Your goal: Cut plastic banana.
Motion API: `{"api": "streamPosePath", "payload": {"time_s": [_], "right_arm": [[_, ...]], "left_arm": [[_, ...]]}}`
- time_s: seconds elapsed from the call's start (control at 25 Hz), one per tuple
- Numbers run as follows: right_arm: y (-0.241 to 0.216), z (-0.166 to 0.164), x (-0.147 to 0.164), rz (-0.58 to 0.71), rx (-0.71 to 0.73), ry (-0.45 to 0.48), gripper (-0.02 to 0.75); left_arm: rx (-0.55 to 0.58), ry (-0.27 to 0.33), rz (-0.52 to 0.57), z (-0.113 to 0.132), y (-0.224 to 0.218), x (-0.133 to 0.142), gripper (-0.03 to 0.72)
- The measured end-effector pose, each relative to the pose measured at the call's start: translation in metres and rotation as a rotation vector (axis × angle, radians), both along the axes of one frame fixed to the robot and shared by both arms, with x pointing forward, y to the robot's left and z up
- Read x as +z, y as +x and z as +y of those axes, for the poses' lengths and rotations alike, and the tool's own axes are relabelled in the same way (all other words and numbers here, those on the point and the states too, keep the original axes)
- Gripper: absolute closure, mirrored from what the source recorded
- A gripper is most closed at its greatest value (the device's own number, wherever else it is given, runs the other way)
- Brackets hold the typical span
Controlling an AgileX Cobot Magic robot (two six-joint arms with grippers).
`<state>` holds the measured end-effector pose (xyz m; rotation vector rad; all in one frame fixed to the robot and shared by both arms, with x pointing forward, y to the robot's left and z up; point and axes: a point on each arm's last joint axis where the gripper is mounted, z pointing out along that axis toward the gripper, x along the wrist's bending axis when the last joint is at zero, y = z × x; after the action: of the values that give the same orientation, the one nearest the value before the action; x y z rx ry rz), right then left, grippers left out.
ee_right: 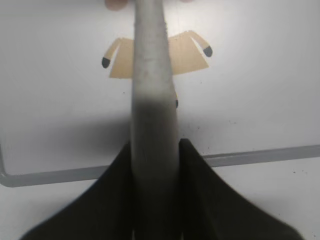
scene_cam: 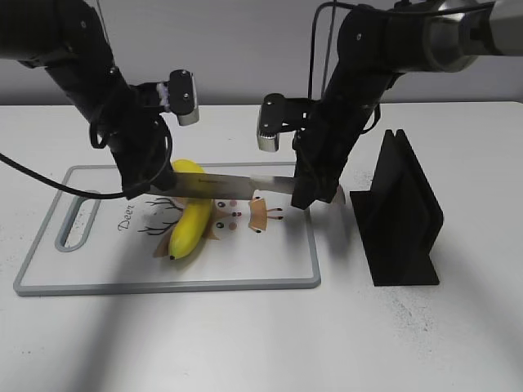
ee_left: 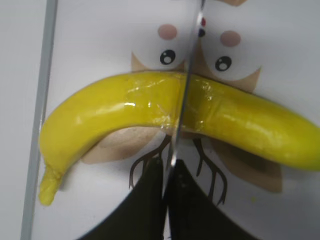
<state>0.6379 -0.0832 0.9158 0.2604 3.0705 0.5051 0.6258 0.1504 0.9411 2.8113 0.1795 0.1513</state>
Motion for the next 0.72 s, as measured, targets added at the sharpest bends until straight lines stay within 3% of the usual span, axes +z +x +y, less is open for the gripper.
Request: {"api": "streamPosePath", "payload": {"time_s": [0.72], "right_arm": [[0.0020, 0.0000, -0.0036, -0.005, -0.005, -0.008, 0.565]], "left_arm": [[0.005, -0.013, 0.023, -0.0018, 0.0026, -0.0043, 0.695]]}}
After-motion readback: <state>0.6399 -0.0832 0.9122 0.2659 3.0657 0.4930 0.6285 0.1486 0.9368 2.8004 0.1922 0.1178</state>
